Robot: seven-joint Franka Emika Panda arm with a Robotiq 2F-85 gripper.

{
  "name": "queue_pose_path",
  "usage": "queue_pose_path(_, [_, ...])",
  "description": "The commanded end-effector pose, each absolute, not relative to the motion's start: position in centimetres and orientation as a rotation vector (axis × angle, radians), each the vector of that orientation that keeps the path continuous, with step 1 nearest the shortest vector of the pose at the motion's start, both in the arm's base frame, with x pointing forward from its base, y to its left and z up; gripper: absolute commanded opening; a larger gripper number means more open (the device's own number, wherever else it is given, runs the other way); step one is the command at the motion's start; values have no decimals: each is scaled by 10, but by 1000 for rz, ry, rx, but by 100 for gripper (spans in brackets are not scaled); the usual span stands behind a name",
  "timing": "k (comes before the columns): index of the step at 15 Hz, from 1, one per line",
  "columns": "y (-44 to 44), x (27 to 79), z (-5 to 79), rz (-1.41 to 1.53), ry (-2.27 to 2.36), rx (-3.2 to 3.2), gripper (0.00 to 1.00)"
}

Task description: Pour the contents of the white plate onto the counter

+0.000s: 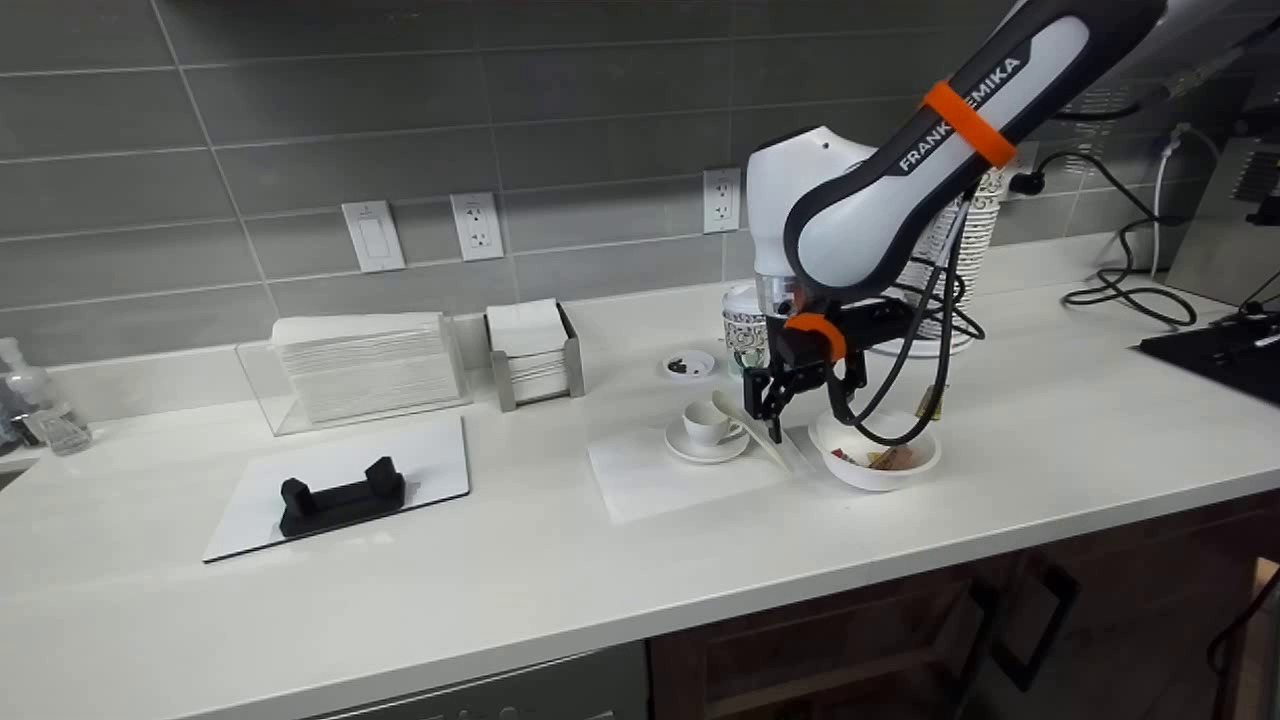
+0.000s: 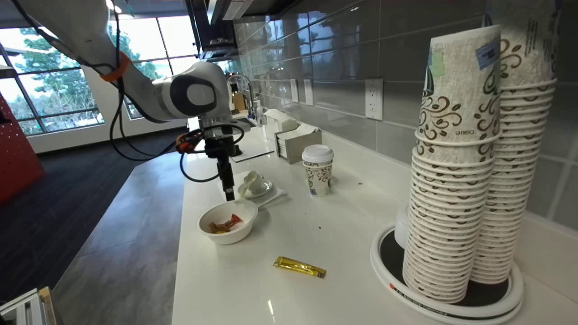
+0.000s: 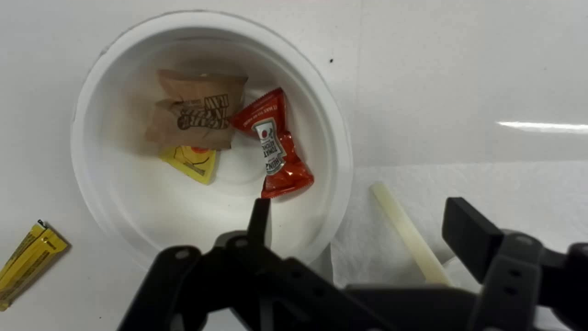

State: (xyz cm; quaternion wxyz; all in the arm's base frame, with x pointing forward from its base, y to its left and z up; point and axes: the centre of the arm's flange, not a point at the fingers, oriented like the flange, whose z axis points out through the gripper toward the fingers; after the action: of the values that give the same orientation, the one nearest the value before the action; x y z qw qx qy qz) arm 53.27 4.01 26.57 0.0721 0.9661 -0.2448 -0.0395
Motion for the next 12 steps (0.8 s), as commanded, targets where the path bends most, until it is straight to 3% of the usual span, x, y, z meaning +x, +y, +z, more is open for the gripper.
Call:
queue_pose_path(1, [39, 547, 254, -105, -805, 2876, 69])
queue_pose_path(10, [32, 554, 245, -111, -833, 2865, 5])
queue_pose_path(12, [31, 553, 251, -109, -841, 2870, 0])
